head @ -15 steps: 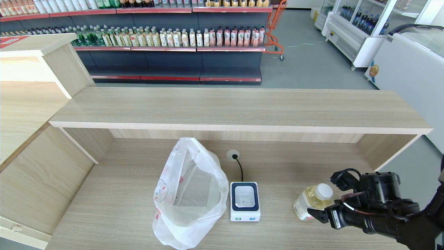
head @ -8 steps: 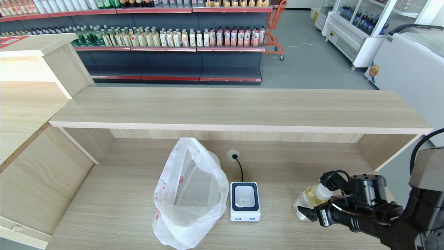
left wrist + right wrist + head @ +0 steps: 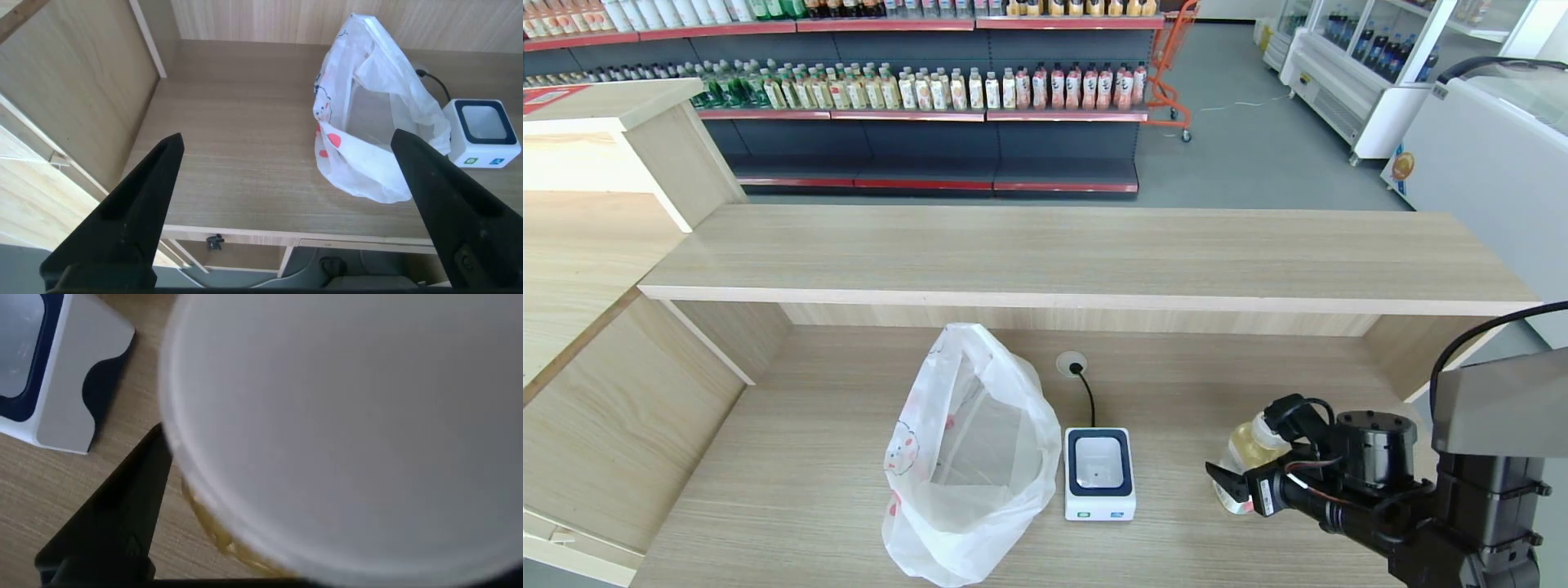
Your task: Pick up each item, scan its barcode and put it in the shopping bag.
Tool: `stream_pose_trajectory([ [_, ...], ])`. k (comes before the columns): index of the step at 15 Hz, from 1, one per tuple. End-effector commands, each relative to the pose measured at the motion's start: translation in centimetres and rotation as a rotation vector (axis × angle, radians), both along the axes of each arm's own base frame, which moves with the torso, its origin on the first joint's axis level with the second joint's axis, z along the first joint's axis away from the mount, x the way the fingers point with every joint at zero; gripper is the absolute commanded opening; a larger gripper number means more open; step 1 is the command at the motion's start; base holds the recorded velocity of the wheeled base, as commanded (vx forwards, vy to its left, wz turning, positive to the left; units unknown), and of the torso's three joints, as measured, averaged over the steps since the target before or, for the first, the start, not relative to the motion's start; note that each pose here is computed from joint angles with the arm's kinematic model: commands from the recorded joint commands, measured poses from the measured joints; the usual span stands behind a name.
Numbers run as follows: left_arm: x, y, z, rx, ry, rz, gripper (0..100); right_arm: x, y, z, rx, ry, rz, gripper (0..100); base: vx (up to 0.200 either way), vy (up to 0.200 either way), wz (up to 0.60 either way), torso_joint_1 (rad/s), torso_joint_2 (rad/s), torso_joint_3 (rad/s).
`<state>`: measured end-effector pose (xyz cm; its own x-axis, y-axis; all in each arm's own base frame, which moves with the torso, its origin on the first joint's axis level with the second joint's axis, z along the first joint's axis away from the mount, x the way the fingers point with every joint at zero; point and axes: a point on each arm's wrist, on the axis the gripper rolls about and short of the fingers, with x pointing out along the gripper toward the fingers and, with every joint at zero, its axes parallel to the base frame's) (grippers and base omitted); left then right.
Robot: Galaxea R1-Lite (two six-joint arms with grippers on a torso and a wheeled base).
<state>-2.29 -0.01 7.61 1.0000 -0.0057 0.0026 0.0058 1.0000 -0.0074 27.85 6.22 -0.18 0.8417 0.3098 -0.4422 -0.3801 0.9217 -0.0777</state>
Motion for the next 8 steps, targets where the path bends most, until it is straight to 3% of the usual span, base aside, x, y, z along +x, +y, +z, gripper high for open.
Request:
stream_pose_trajectory([
  [1, 0.0, 0.0, 0.0, 0.0, -0.001, 0.0, 100, 0.0, 0.51, -1.04, -0.004, 0.021, 0.018, 100, 0.0, 0.0, 0.0, 0.0, 0.0, 0.0],
  [3, 0.0, 0.0, 0.0, 0.0, -0.001, 0.0, 100, 0.09, 0.67, -1.01, 0.0, 0.004, 0.024, 100, 0.0, 0.0, 0.0, 0.0, 0.0, 0.0],
  [4, 0.0, 0.0, 0.0, 0.0, -0.001, 0.0, 100, 0.13, 0.68, -0.98, -0.001, 0.001, 0.023, 0, 0.0, 0.0, 0.0, 0.0, 0.0, 0.0],
  [8, 0.0, 0.0, 0.0, 0.0, -0.001, 0.0, 100, 0.51, 0.76, -1.06, -0.019, -0.035, 0.03, 0, 0.0, 0.0, 0.0, 0.0, 0.0, 0.0],
])
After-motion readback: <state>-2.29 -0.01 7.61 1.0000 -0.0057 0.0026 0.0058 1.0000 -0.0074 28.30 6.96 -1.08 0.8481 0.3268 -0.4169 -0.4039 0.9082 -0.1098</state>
